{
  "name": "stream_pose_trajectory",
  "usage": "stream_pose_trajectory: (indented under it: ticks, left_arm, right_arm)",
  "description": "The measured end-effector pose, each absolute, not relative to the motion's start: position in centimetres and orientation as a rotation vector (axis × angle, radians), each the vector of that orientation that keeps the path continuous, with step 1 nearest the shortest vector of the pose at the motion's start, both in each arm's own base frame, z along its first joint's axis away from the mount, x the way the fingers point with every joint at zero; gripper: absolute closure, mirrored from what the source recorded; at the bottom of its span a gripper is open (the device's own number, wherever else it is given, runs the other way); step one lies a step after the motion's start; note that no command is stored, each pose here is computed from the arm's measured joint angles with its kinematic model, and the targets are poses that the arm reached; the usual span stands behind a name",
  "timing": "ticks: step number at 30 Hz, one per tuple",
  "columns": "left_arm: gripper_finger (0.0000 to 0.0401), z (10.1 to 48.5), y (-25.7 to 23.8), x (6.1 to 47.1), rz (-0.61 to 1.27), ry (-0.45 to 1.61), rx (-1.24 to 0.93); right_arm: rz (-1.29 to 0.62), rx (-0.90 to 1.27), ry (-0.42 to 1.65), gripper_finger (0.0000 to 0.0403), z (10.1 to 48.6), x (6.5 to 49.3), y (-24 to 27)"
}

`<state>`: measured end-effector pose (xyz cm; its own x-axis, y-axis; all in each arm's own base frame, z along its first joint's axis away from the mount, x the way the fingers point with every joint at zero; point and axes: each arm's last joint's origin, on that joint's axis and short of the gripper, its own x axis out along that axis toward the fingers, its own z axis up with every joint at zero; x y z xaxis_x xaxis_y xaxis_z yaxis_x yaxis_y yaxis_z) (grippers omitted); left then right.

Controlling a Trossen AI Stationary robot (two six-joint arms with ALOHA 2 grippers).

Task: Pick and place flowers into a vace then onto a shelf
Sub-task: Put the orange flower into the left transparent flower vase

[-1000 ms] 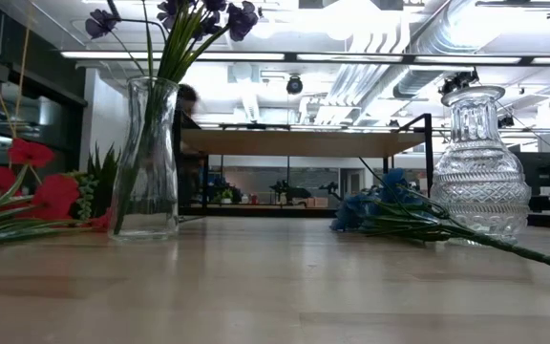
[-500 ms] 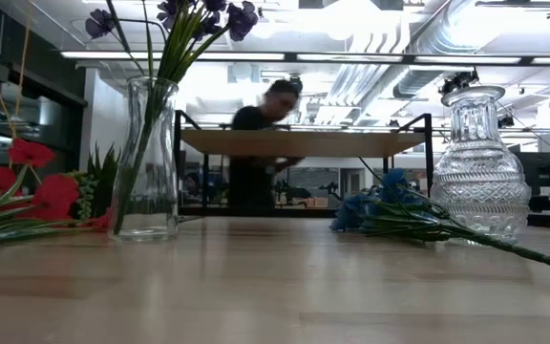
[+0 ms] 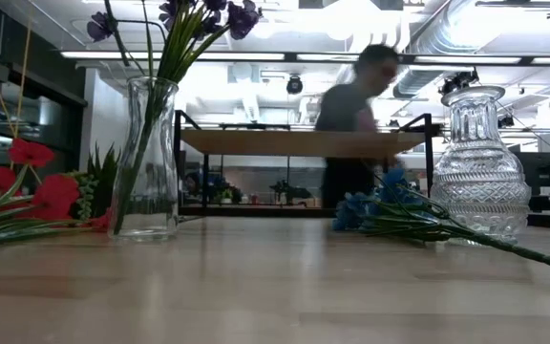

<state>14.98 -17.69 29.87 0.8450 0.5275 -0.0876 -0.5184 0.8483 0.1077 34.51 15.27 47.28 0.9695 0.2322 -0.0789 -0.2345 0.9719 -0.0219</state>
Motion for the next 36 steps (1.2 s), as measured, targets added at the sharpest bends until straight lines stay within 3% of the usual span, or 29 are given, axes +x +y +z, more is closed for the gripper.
stream_pose_trajectory:
  ticks: [36]
  left_arm:
    - [0.0376,29.3,-17.3,16.7,0.621,0.118,0.040]
  right_arm:
    - [0.180,-0.060,0.073,0.0269,47.3,34.8,14.5]
